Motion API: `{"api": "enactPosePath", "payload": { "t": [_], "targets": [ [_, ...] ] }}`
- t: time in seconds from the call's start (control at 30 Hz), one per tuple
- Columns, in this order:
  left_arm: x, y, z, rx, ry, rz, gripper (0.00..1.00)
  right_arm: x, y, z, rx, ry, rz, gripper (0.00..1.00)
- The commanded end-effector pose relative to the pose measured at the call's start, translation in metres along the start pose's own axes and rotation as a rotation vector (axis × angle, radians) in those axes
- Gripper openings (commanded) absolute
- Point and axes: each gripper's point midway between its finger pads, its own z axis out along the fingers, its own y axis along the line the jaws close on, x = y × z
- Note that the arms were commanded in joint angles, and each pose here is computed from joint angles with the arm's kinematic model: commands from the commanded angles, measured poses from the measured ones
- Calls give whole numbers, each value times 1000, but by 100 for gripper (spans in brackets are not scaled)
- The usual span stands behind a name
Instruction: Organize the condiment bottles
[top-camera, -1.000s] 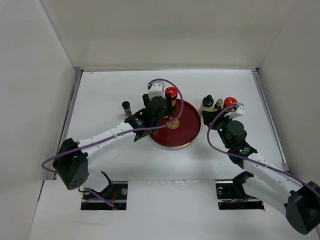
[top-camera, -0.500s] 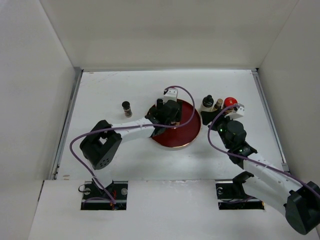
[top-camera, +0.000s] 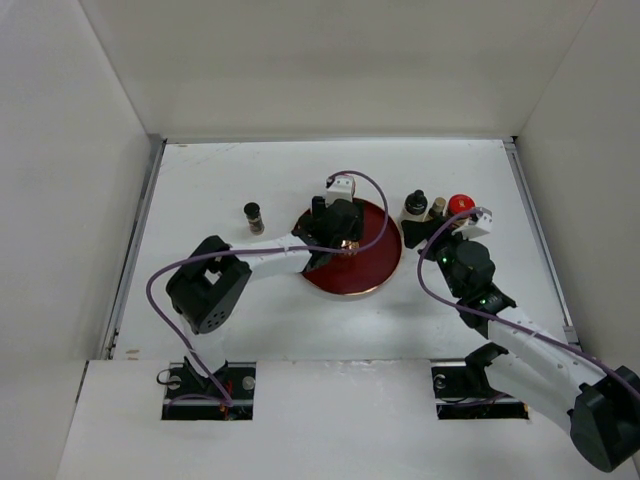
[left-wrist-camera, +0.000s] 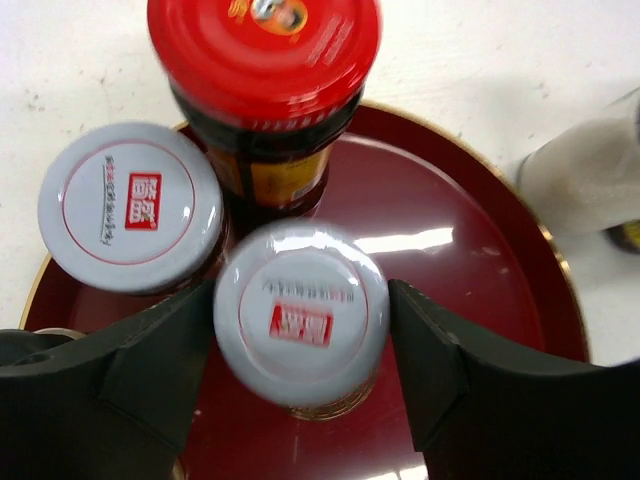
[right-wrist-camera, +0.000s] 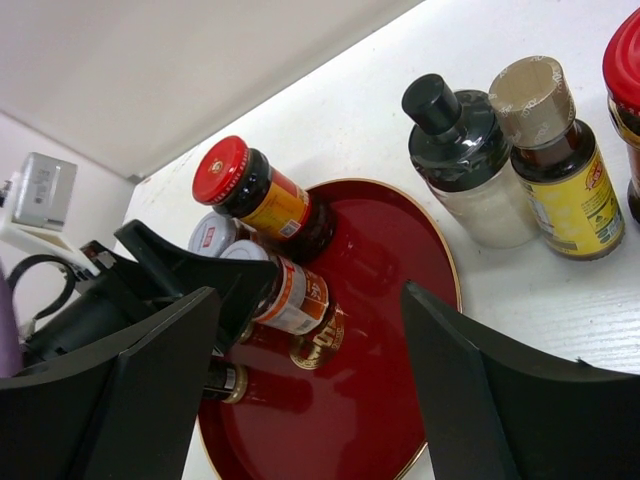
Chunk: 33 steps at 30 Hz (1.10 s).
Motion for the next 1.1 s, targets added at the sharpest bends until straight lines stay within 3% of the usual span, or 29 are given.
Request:
{"api": "enactPosePath", "payload": {
  "t": [0.0,0.2,0.33,0.4,0.53,0.63,0.73,0.87,0.93,1.07],
  "targets": [
    [-80,-30,-23,97,-195,-113,69,-7,0,0,-3,-31,15,80],
    [-110,-40,-57,158,-251,-130,74,-6,0,1,-2,-26,14,81],
    [-129,-22,-84,153,-294,-163,69,-7,0,0,-4,-30,15,79],
    [-137,5,-93,108,-317,-195,63,-6,1,0,-9,-26,15,71],
    [-132,78,-96,-51,-307,-267,47,-4,4,2,-12,-16,7,40],
    [-118,143,-93,-196,-269,-329,40,-3,5,4,-15,-7,3,32],
    [-104,190,-85,-310,-244,-357,46,2,6,6,-20,10,-4,37],
    [-90,218,-71,-382,-203,-347,65,6,8,8,-27,28,-8,63],
    [-88,220,-64,-385,-186,-333,67,9,10,9,-35,39,-12,72],
    [-85,225,-49,-399,-165,-319,68,15,15,11,-54,64,-18,78]
  ]
}}
